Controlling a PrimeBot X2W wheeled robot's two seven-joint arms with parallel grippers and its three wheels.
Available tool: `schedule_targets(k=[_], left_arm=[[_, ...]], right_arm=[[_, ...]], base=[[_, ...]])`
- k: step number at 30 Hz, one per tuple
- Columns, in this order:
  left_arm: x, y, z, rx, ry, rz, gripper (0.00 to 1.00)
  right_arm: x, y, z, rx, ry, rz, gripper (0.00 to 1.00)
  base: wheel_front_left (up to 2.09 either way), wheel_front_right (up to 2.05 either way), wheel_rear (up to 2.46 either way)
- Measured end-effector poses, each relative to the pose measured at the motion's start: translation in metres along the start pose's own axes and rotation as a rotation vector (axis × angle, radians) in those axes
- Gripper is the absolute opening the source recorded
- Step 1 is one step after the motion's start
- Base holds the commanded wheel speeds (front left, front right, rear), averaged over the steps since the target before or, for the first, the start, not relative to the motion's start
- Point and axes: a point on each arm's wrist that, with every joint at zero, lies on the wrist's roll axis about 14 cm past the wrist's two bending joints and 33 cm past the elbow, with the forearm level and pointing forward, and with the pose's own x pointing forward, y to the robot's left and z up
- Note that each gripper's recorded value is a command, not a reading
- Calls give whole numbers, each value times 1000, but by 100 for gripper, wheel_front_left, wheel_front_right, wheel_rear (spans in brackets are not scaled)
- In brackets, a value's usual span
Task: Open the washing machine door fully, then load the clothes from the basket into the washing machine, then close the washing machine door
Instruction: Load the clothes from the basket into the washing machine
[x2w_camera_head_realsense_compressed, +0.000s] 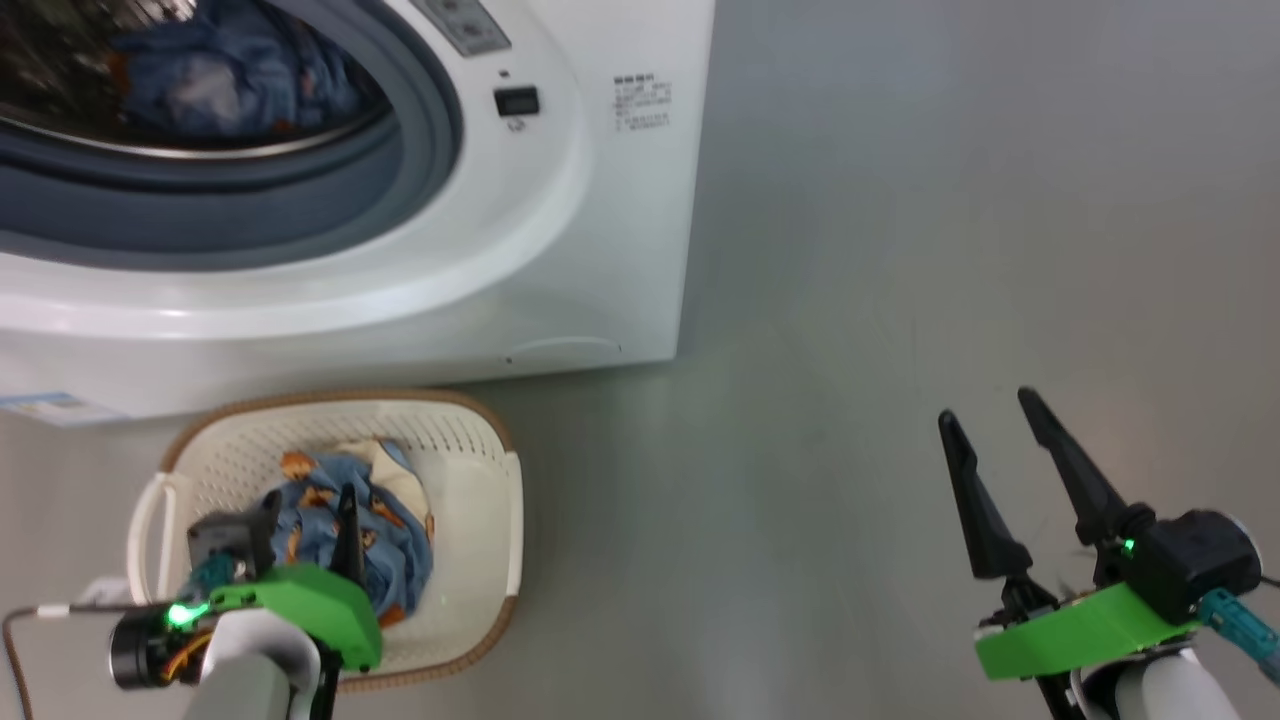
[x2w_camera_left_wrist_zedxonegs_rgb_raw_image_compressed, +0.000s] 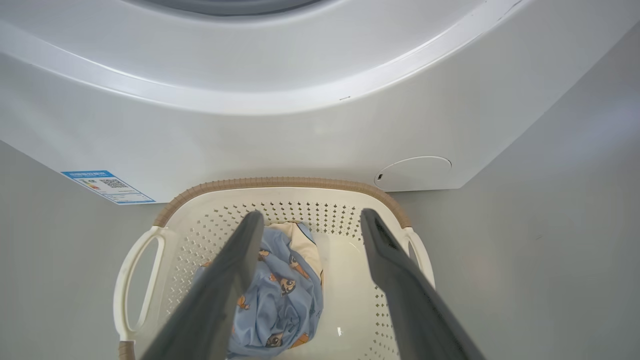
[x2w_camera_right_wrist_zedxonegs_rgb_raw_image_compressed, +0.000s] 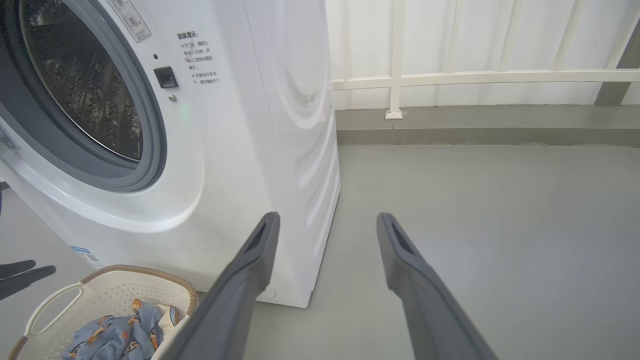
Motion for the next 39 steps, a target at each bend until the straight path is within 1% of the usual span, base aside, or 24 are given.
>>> schedule_targets(k=[8,14,19,21,25,28,32,39], left_arm=[[42,3,-51,25,208,10,100],[63,2,-85,85,341,6,100],[73,7,-114,115,448,38,100],[75,13,-125,134,485,66,100],[83,35,-140,200,527,128,100],[92,45,-150,229,562,160,100],[103,49,-166,239,605,177,100],[125,40,-190,217,623,166,100]], right_arm=[[27,-13,-28,18,40,-18,100],[39,-20,-48,40,70,-27,100],[49,-23,-61,48,81,-28,100],[52,-24,-67,52,86,-31,100],[57,-29,-78,57,101,-36,100],[59,-32,-88,63,118,-41,100],[57,-39,-107,62,157,-60,100],[57,-50,-131,56,201,-82,100]], base=[[0,0,0],[0,0,0],[0,0,0],[0,0,0],[0,0,0],[0,0,0],[0,0,0],[0,0,0]])
